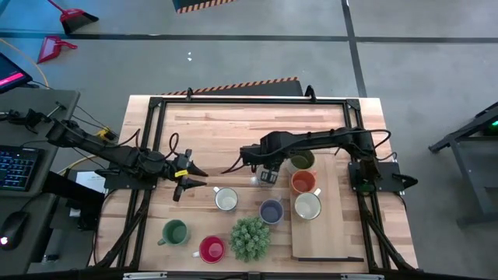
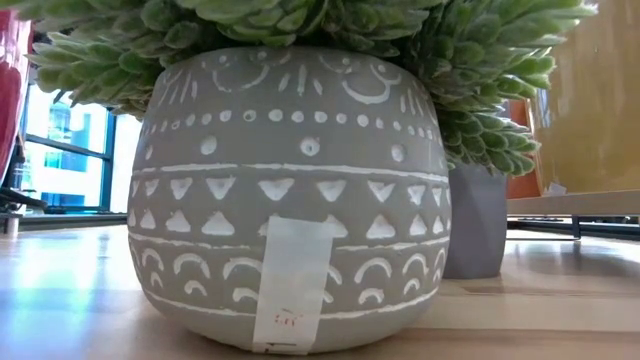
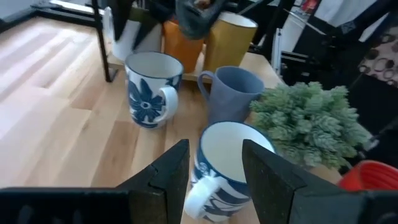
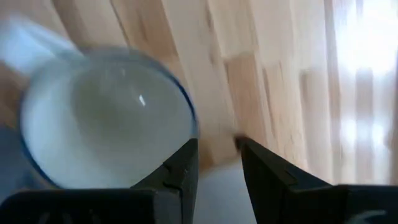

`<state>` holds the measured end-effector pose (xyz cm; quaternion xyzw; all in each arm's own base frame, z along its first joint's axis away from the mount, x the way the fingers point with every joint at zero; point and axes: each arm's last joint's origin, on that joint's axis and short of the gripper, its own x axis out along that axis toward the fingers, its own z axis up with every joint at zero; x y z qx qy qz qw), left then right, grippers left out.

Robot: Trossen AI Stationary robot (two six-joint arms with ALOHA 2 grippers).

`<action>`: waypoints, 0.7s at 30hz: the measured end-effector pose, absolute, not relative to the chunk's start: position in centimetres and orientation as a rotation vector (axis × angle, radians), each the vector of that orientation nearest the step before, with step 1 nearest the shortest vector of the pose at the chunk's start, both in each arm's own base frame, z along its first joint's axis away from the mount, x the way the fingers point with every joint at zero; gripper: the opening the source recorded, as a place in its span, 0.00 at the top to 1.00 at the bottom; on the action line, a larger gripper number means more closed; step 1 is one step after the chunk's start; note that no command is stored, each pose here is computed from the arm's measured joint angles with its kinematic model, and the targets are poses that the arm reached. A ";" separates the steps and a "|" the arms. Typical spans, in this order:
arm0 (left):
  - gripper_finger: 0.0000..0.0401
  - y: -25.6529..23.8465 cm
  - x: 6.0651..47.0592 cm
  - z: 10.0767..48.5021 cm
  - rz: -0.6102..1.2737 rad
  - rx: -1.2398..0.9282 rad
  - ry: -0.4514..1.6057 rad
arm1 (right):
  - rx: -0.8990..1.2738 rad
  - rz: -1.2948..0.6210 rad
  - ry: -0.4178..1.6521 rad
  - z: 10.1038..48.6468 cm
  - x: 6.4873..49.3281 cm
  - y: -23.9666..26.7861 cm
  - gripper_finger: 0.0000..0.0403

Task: Place coffee mugs
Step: Put the right blue mug on the shelf

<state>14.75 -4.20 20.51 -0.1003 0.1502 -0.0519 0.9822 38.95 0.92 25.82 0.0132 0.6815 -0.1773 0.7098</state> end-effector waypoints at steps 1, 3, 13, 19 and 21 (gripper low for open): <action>0.66 -4.2 14.7 20.5 -0.106 -0.209 0.303 | 0.029 -0.395 1.532 26.0 38.6 0.8 0.75; 0.66 -4.2 14.7 20.5 -0.107 -0.215 0.304 | 0.030 -0.389 1.557 26.6 38.0 0.8 0.75; 0.66 -4.2 14.7 20.5 -0.106 -0.216 0.304 | 0.055 -0.360 1.398 32.9 34.2 1.0 0.75; 0.66 -4.2 14.7 20.5 -0.103 -0.233 0.305 | 0.048 -0.348 1.235 36.7 31.7 1.2 0.75; 0.66 -4.2 14.7 20.5 -0.103 -0.236 0.304 | 0.024 -0.344 1.197 37.7 30.8 1.5 0.75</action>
